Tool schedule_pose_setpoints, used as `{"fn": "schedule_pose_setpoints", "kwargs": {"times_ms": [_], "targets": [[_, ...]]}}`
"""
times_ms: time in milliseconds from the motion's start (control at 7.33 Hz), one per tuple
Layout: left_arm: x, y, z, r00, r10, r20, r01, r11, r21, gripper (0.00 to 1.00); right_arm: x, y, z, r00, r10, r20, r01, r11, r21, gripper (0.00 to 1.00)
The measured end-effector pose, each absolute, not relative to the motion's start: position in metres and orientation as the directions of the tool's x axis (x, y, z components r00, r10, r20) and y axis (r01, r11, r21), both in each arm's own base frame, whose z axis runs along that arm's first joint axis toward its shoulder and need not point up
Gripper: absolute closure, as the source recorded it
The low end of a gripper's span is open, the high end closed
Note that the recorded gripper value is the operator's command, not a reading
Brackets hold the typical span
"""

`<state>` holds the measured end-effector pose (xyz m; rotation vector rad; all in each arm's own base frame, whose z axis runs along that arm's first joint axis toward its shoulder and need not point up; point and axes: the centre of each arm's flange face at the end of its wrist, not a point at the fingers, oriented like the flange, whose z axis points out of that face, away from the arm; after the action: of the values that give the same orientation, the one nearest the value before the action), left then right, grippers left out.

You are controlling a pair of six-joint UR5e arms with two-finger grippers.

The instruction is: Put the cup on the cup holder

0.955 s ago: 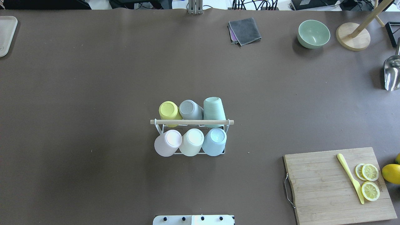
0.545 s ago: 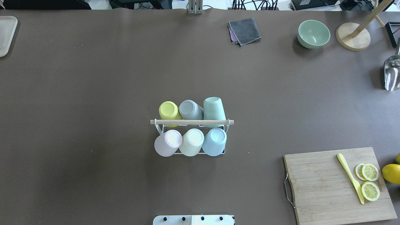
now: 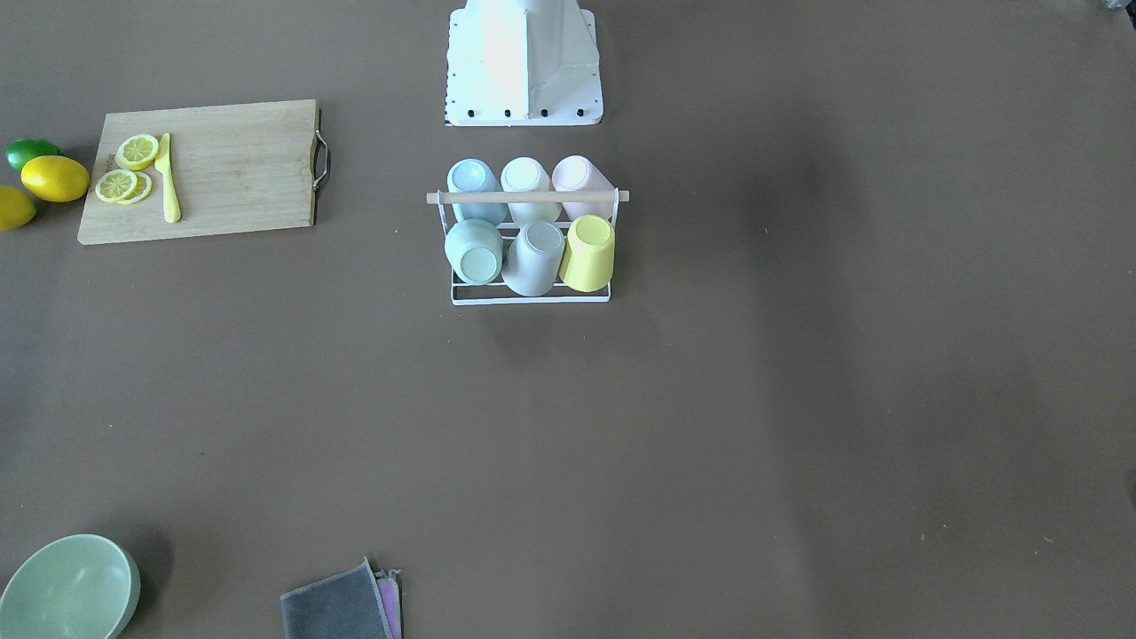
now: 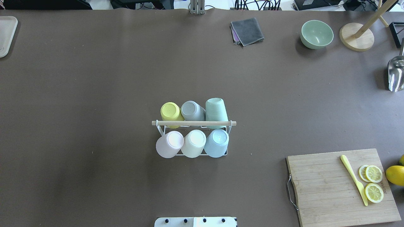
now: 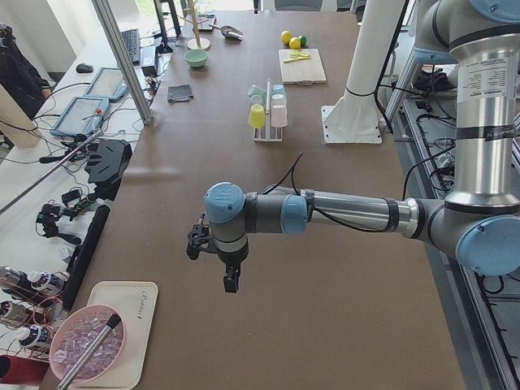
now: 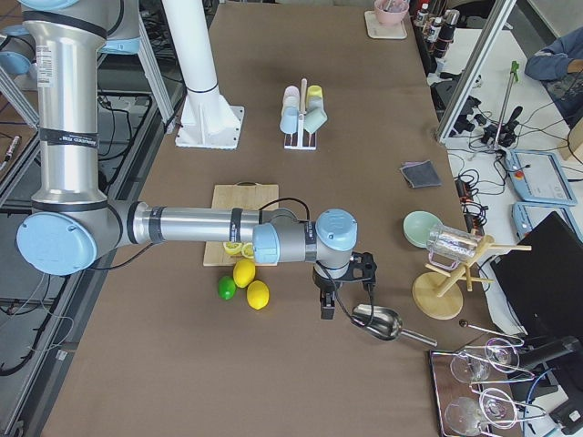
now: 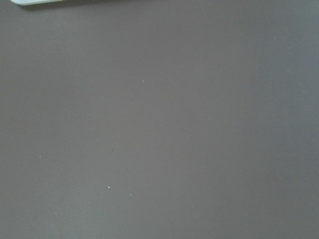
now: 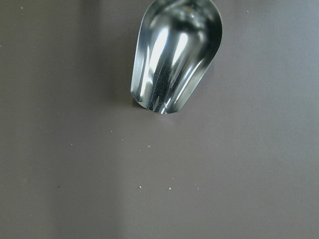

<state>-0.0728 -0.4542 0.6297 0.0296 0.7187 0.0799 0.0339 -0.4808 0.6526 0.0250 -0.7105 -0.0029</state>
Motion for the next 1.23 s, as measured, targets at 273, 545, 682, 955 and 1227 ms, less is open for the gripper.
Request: {"fn": "schedule_pose_setpoints", "kwargs": {"times_ms": [273,545,682,955,1227], "targets": [[-0.078,-0.446,0.637,0.749,0.085,-0.657,-0.067,0.996,0.052,0.02,0.034,-0.481,0.652,0.757,-0.011,0.653,-0.006,1.0,0.024,0.0],[-0.079,-0.445,0.637,0.751,0.083,-0.655,-0.063,0.997,0.053,0.02,0.034,-0.481,0.652,0.756,-0.011,0.654,-0.006,1.0,0.024,0.0],[-0.078,-0.45,0.634,0.754,0.101,-0.649,-0.065,0.995,0.079,0.02,0.034,-0.481,0.652,0.755,-0.011,0.655,-0.006,1.0,0.024,0.0],[-0.077,-0.455,0.643,0.754,0.135,-0.643,-0.067,0.989,0.129,0.02,0.034,-0.481,0.652,0.755,-0.011,0.656,-0.005,1.0,0.023,0.0],[-0.077,-0.455,0.651,0.753,0.141,-0.643,-0.066,0.988,0.139,0.02,0.034,-0.481,0.652,0.754,-0.011,0.656,-0.005,1.0,0.024,0.0]]}}
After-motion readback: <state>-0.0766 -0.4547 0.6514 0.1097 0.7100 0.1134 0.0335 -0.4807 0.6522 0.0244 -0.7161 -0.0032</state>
